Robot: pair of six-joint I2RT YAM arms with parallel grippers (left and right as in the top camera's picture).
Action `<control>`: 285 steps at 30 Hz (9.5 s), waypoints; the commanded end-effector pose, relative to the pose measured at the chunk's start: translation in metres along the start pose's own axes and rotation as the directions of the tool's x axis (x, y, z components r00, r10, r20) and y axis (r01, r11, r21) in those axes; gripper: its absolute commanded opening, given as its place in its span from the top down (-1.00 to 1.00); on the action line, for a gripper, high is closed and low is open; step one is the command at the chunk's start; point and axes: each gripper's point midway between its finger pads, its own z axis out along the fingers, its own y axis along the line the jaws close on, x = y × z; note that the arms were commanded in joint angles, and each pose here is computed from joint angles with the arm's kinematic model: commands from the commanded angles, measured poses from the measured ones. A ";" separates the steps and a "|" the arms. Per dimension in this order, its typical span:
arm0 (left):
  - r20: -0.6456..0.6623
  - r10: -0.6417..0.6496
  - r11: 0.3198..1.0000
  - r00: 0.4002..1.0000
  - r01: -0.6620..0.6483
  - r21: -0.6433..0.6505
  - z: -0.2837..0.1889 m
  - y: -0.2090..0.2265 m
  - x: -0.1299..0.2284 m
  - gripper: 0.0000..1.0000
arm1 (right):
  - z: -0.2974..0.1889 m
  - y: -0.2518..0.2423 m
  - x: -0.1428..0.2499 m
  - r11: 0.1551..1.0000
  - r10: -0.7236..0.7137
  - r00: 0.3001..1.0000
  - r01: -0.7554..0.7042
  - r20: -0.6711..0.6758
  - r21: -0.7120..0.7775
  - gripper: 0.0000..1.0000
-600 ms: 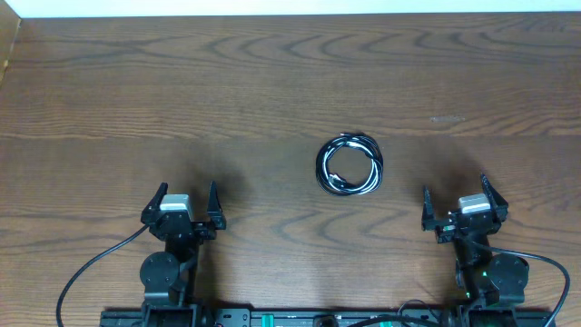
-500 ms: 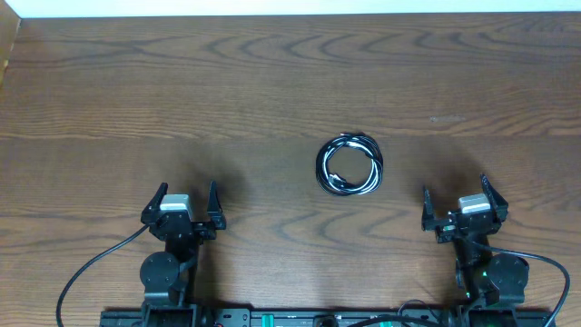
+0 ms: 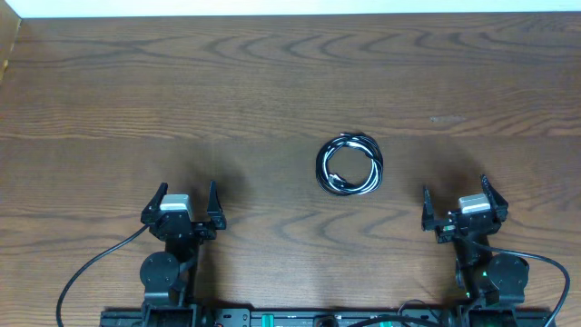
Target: Untangle cables
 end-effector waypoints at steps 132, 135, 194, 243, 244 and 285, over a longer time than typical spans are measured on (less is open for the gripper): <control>-0.813 -0.257 0.960 0.523 0.236 -0.152 -0.019 -0.026 -0.037 -0.86 | 0.122 0.120 0.120 0.872 0.362 0.149 -0.402 -0.920 0.279 0.13; -0.813 -0.257 0.960 0.523 0.236 -0.152 -0.019 -0.026 -0.037 -0.86 | 0.120 0.124 0.119 0.882 0.346 0.156 -0.389 -0.925 0.265 0.12; -0.798 -0.256 0.960 0.545 0.240 -0.144 -0.013 -0.026 -0.041 -0.86 | 0.174 0.042 0.015 0.896 0.310 0.375 -0.421 -0.874 0.138 -0.40; -0.802 -0.257 0.960 0.539 0.239 -0.146 -0.015 -0.026 -0.040 -0.86 | 0.146 0.124 -0.257 0.630 0.194 0.894 -0.428 -0.403 -0.648 0.98; -0.802 -0.257 0.960 0.539 0.239 -0.146 -0.015 -0.026 -0.040 -0.86 | 0.140 0.118 -0.266 0.655 0.202 0.904 -0.410 -0.376 -0.634 0.98; -0.772 0.390 0.778 0.502 0.268 0.568 0.040 -0.257 0.062 -0.37 | 0.070 -0.044 -0.118 0.954 0.258 0.588 -0.027 -0.767 0.300 0.98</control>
